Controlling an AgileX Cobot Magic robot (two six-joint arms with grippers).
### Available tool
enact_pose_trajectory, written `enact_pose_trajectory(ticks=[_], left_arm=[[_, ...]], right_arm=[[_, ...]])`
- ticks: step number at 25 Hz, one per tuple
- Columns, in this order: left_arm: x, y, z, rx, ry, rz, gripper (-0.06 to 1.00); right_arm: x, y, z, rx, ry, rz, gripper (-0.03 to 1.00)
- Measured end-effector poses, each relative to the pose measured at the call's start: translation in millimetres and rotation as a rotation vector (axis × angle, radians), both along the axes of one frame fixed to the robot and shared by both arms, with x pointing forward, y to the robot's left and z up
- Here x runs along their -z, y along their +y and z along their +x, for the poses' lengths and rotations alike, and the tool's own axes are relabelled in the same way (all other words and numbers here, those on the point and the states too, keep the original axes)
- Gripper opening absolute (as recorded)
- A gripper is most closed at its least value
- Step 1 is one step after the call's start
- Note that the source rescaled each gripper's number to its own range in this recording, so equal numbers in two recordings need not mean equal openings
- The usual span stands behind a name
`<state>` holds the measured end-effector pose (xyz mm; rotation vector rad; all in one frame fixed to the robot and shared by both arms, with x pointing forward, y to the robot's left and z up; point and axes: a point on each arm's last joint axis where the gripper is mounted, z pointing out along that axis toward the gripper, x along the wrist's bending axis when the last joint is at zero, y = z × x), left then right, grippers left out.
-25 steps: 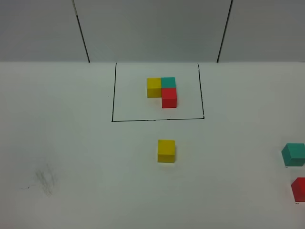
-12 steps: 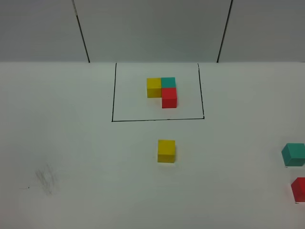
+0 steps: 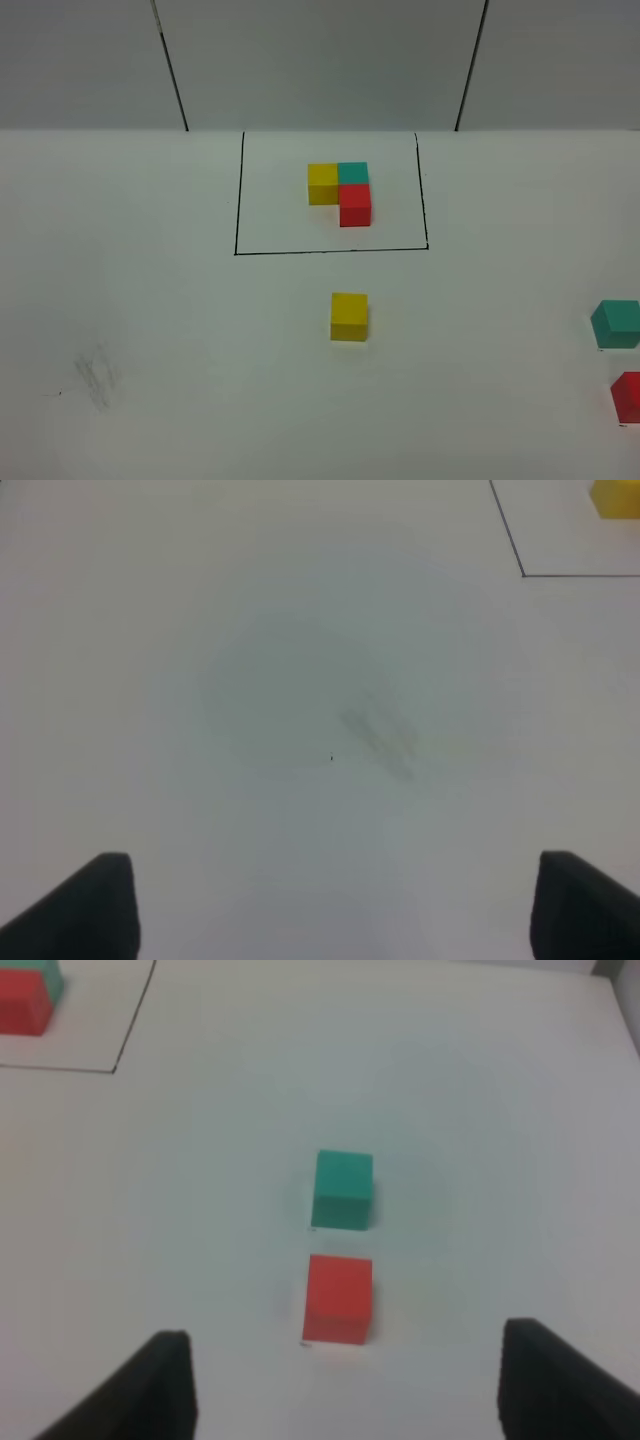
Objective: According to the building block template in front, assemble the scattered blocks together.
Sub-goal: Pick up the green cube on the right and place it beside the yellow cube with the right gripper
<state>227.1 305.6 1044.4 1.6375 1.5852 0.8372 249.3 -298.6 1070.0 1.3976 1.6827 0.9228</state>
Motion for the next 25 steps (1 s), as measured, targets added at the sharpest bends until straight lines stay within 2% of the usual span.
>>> enact_pose_trajectory(ticks=[3,10,25], left_arm=[[0.0,0.0,0.0,0.0,0.0,0.0,0.86],[0.0,0.0,0.1,0.001,0.001,0.002,0.86],[-0.1,0.0,0.4,0.002,0.002,0.003,0.86]], right_arm=[[-17.0,0.0,15.3,0.008,0.023,-0.017,0.48],[-38.9,3.4,58.3,0.008,0.16,-0.032,0.48],[-45.5,19.2,193.8,-0.009,0.489,-0.007,0.48]])
